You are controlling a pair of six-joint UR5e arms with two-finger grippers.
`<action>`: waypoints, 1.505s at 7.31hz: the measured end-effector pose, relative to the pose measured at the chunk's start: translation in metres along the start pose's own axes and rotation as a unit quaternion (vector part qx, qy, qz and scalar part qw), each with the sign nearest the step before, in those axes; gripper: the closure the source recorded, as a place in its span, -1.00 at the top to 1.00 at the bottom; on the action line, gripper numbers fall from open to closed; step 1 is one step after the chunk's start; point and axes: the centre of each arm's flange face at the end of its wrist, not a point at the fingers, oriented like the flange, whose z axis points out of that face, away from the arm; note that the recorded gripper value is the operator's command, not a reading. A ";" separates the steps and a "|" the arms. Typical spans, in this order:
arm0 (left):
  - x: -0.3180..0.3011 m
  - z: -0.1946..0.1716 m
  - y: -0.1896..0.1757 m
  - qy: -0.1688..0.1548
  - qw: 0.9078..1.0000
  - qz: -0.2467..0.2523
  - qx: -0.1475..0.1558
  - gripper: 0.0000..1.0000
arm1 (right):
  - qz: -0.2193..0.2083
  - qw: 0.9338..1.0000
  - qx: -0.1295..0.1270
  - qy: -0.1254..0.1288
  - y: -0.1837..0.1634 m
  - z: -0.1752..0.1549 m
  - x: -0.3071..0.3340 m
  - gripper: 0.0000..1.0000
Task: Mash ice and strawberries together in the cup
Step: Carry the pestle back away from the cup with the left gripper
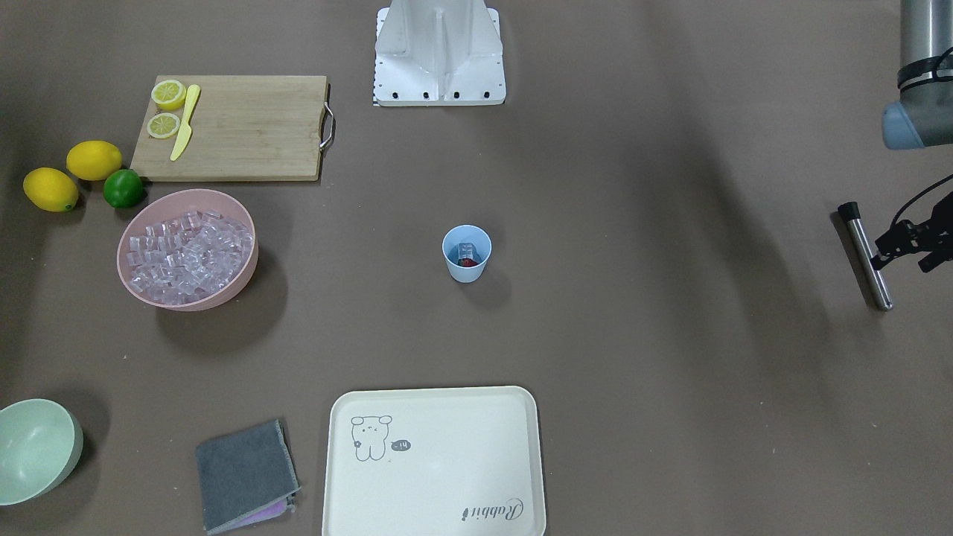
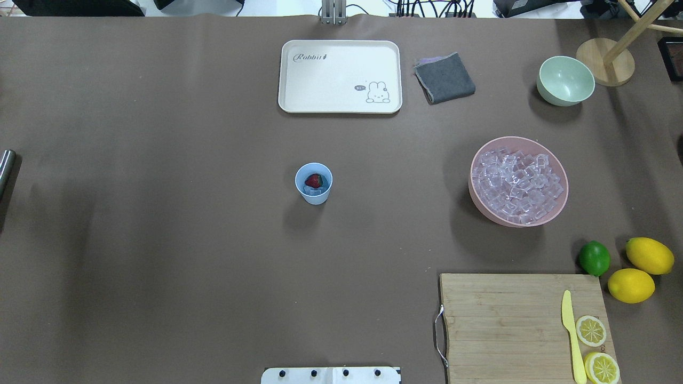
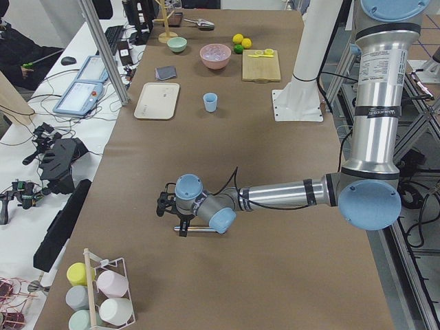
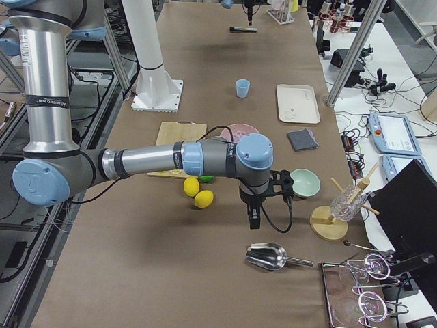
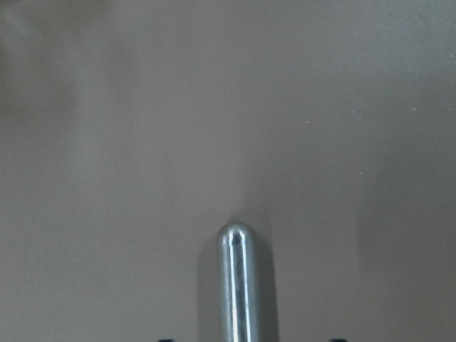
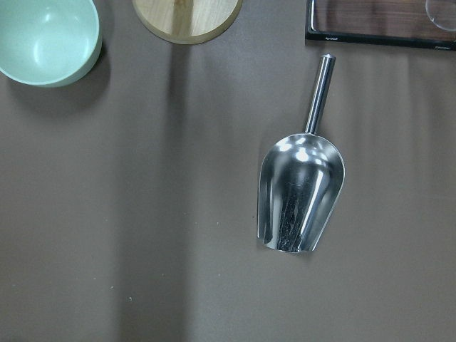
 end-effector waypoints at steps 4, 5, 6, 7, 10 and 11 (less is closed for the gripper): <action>0.004 -0.074 -0.057 0.030 0.999 -0.013 0.040 0.98 | 0.002 1.000 0.001 -0.002 -0.001 -0.001 -0.001 0.99; -0.002 -0.104 -0.065 0.030 0.998 -0.013 0.049 0.98 | 0.002 1.000 0.002 -0.002 -0.002 -0.002 -0.002 0.99; -0.005 -0.137 -0.069 0.033 0.998 -0.008 0.051 0.98 | 0.001 1.000 0.003 -0.002 -0.004 -0.003 -0.003 0.99; -0.003 -0.170 -0.070 0.037 0.998 -0.006 0.044 0.98 | 0.001 1.000 0.003 -0.002 -0.005 -0.004 -0.004 0.99; -0.003 -0.203 -0.057 0.018 0.999 -0.016 0.025 0.98 | 0.000 1.000 0.004 -0.004 -0.005 -0.005 -0.005 0.99; -0.010 -0.201 -0.051 0.008 1.000 -0.018 0.022 0.98 | 0.000 1.000 0.004 -0.005 -0.005 -0.005 -0.005 0.99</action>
